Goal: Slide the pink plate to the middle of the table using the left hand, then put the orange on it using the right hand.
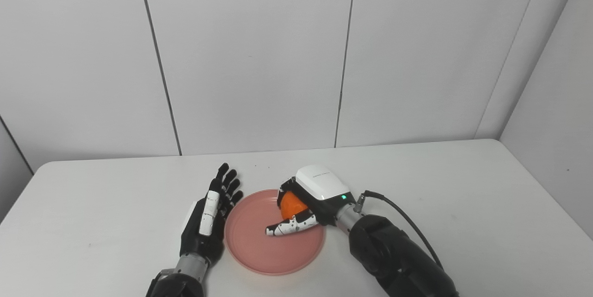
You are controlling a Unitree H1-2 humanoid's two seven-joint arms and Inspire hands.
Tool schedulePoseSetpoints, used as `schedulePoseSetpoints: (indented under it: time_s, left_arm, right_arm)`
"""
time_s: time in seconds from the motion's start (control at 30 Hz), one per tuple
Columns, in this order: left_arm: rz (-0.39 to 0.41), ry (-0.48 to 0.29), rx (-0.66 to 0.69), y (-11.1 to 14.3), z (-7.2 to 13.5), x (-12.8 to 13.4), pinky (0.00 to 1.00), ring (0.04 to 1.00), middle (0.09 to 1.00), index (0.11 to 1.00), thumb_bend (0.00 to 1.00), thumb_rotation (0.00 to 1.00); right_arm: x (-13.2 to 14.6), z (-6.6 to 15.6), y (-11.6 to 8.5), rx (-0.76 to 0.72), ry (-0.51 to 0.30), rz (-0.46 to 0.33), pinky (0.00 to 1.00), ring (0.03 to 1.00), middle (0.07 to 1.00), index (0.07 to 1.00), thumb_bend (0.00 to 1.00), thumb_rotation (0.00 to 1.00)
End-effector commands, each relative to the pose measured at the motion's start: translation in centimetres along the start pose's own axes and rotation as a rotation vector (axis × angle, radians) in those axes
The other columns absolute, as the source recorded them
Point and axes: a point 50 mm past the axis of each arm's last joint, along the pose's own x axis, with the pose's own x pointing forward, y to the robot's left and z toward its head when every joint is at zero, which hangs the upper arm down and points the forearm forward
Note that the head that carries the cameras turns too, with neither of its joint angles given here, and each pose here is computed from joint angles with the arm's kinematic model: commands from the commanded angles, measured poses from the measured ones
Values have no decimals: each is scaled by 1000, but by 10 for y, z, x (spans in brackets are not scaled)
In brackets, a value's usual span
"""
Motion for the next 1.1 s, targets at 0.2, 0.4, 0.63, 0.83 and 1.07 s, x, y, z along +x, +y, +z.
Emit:
schedulePoseSetpoints:
  time_s: [0.2, 0.4, 0.63, 0.83, 1.07]
  left_arm:
    - [20, 85, -10, -2, -15, -7, 974, 991, 1000, 1000, 946, 801]
    - [18, 85, -1, -7, -15, -6, 947, 984, 1000, 1000, 974, 804]
    - [17, 89, 13, -14, -17, -7, 899, 972, 1000, 1000, 972, 826]
    - [12, 93, 10, -17, -19, -6, 893, 966, 1000, 1000, 958, 830]
    - [10, 95, 6, -19, -20, -4, 917, 971, 1000, 1000, 952, 825]
  right_arm:
    - [8, 2, -14, -20, -58, -47, 232, 300, 376, 486, 484, 613]
    - [6, -1, -13, -37, -64, -44, 218, 284, 362, 465, 485, 599]
    - [0, -4, -12, -25, -86, -54, 225, 294, 371, 460, 481, 540]
    - [0, -3, -12, -11, -92, -47, 240, 309, 380, 463, 480, 572]
    - [-1, 1, -20, -27, -115, -61, 238, 307, 382, 476, 481, 614]
